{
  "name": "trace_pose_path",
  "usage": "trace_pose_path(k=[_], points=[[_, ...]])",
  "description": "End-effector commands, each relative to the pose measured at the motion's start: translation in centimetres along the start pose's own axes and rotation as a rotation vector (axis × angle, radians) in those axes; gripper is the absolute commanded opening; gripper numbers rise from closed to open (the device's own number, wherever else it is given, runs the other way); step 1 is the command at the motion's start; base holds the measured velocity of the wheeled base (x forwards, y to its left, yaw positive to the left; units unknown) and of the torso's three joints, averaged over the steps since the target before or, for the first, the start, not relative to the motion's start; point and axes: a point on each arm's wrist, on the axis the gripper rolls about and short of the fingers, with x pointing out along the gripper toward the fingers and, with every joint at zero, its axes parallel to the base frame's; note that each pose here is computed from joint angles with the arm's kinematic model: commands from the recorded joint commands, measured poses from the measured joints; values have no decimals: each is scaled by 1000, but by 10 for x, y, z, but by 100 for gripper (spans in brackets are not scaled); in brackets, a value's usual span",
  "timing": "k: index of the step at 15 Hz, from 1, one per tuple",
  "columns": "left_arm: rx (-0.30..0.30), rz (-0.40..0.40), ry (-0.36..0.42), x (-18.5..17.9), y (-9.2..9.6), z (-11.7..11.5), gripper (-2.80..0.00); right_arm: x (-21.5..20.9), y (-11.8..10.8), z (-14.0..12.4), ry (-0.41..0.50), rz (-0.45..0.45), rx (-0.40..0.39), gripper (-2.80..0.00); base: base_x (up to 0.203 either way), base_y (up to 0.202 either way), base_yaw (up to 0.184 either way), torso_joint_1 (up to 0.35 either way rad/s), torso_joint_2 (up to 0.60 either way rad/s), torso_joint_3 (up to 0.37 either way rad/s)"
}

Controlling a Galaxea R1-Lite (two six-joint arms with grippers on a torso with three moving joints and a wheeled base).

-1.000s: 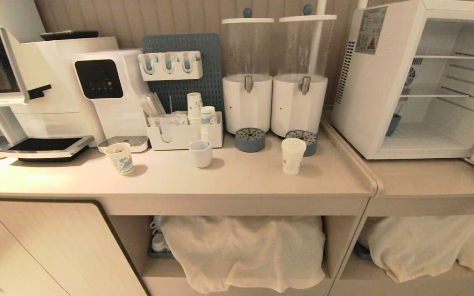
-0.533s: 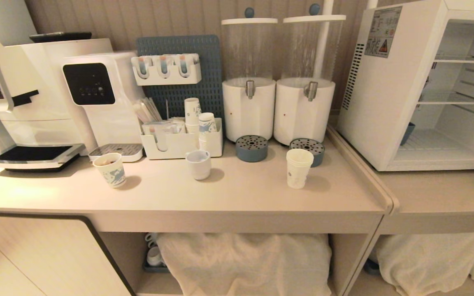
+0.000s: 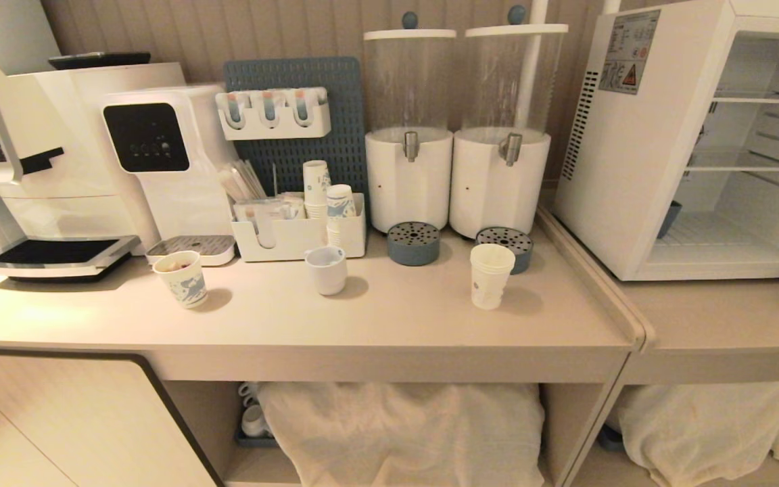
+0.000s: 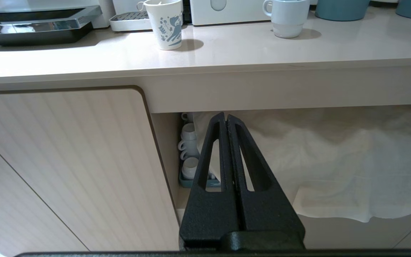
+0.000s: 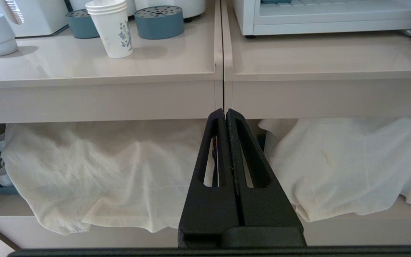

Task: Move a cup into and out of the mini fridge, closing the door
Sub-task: Put the paper cup in the freezer

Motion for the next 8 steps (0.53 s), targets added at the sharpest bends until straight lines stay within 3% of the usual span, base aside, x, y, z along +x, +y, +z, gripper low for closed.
trace_pose_path(k=[1, 4, 6, 8], points=[[0, 1, 6, 0, 0, -1, -280, 0, 0, 0, 2, 0, -1, -280, 0, 0, 0, 0, 0, 0], [0, 1, 6, 0, 0, -1, -280, -3, 0, 9, -21, 2, 8, -280, 0, 0, 0, 0, 0, 0], [3, -1, 5, 0, 0, -1, -280, -18, 0, 40, -68, 30, 31, -280, 0, 0, 0, 0, 0, 0], [0, -1, 5, 0, 0, -1, -280, -46, 2, 76, -111, 116, 37, -280, 0, 0, 0, 0, 0, 0]])
